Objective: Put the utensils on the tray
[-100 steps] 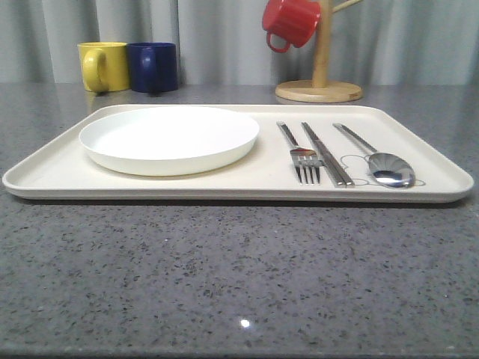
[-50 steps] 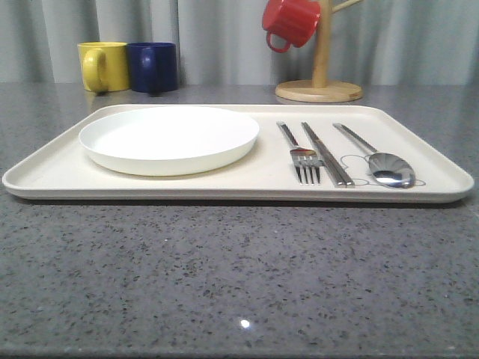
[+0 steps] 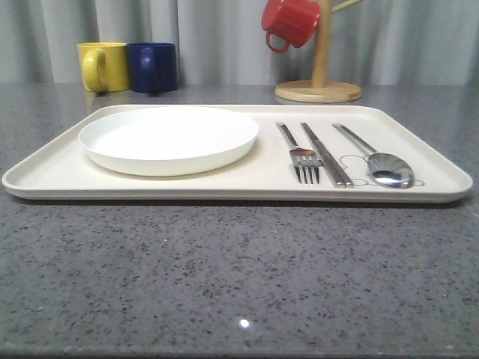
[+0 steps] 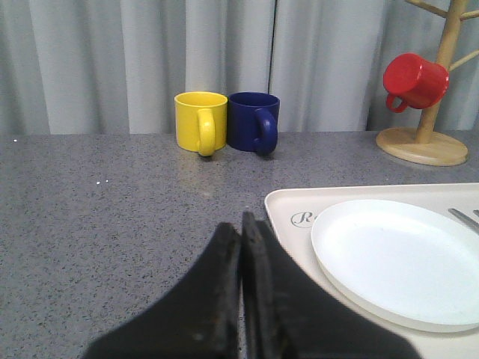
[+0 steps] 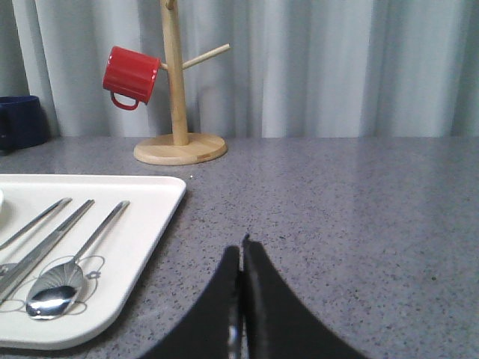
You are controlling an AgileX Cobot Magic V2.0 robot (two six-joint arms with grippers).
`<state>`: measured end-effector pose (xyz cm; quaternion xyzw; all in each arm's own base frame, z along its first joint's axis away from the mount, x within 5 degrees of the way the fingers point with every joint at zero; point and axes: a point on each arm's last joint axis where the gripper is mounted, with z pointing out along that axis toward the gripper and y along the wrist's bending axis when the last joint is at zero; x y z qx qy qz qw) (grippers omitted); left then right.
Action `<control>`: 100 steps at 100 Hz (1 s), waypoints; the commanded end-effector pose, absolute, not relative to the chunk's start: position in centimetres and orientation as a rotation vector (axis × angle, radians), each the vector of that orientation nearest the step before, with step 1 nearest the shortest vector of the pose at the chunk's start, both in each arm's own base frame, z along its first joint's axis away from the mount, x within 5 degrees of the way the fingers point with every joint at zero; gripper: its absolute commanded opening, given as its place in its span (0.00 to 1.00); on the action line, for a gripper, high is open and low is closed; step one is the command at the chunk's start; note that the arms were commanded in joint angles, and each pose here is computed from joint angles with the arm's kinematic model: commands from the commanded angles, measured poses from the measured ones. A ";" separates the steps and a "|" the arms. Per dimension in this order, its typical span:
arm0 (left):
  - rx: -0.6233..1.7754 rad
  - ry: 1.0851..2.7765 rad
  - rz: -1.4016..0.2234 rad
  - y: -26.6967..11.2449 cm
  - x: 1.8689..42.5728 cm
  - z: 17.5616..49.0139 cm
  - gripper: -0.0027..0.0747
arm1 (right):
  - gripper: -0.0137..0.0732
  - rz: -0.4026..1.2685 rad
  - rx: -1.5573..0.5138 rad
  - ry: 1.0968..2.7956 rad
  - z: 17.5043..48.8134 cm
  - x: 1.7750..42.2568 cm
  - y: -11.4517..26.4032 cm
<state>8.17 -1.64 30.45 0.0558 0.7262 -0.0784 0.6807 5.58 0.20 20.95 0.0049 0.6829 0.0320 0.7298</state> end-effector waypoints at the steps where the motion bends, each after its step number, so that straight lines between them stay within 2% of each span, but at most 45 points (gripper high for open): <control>1: 0.094 1.538 -0.168 -1.4 8.2 32.0 0.01 | 0.08 0.065 0.006 1.359 22.2 5.2 0.2; 100: 0.094 1.538 -0.168 -1.4 8.2 32.0 0.01 | 0.08 0.070 0.010 1.355 22.1 5.2 0.2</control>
